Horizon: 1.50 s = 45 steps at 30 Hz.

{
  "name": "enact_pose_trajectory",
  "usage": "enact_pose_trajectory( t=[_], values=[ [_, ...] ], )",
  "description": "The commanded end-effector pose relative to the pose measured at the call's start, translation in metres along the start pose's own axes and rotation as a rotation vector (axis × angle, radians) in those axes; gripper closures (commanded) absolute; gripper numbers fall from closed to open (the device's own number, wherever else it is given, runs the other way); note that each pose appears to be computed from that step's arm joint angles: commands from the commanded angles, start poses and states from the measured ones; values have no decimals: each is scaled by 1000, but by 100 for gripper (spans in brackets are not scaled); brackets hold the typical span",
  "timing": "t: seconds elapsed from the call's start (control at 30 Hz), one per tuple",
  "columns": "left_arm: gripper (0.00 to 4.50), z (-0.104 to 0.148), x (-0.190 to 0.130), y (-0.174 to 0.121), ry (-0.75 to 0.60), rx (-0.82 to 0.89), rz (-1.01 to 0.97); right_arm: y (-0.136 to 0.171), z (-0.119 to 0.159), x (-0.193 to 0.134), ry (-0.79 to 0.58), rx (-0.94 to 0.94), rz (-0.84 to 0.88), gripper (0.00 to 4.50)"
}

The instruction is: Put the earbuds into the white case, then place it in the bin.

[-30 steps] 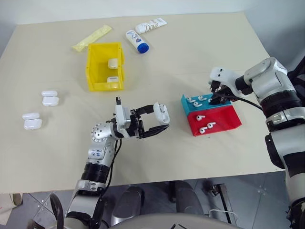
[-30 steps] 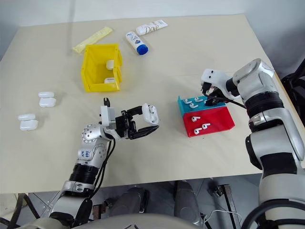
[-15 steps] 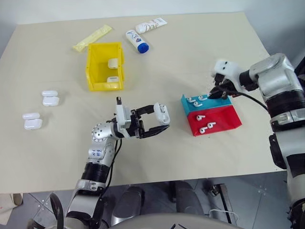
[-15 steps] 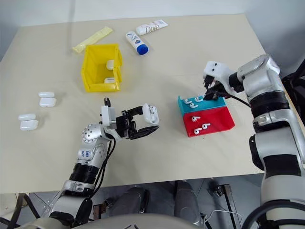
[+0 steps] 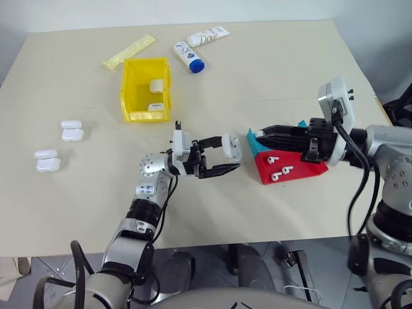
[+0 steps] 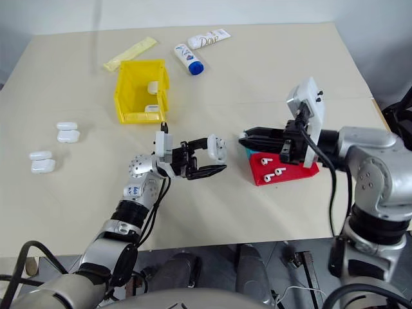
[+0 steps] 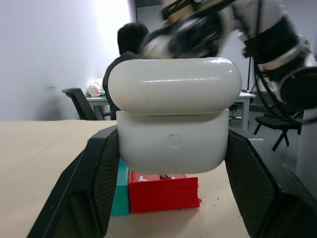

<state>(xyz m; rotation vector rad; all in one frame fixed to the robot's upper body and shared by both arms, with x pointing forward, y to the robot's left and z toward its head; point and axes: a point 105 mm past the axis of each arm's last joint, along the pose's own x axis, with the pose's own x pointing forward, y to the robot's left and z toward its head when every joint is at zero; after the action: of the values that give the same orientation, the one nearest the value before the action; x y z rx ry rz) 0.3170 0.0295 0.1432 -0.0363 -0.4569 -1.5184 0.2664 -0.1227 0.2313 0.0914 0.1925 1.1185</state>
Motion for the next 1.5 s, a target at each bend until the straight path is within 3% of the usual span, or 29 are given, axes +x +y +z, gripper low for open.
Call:
enact_pose_trajectory(
  t=[0.03,0.3,0.93,1.5],
  values=[
    [171,6,6,7,-17,34,-30,19,2,1,-95,40,-11,400],
    [171,10,16,13,-37,42,-75,19,-12,13,-184,161,-77,400],
    [171,23,23,17,-96,76,-65,11,-34,21,-153,285,-124,400],
    [171,31,23,13,-145,134,-64,-30,-69,10,-88,401,-359,400]
  ],
)
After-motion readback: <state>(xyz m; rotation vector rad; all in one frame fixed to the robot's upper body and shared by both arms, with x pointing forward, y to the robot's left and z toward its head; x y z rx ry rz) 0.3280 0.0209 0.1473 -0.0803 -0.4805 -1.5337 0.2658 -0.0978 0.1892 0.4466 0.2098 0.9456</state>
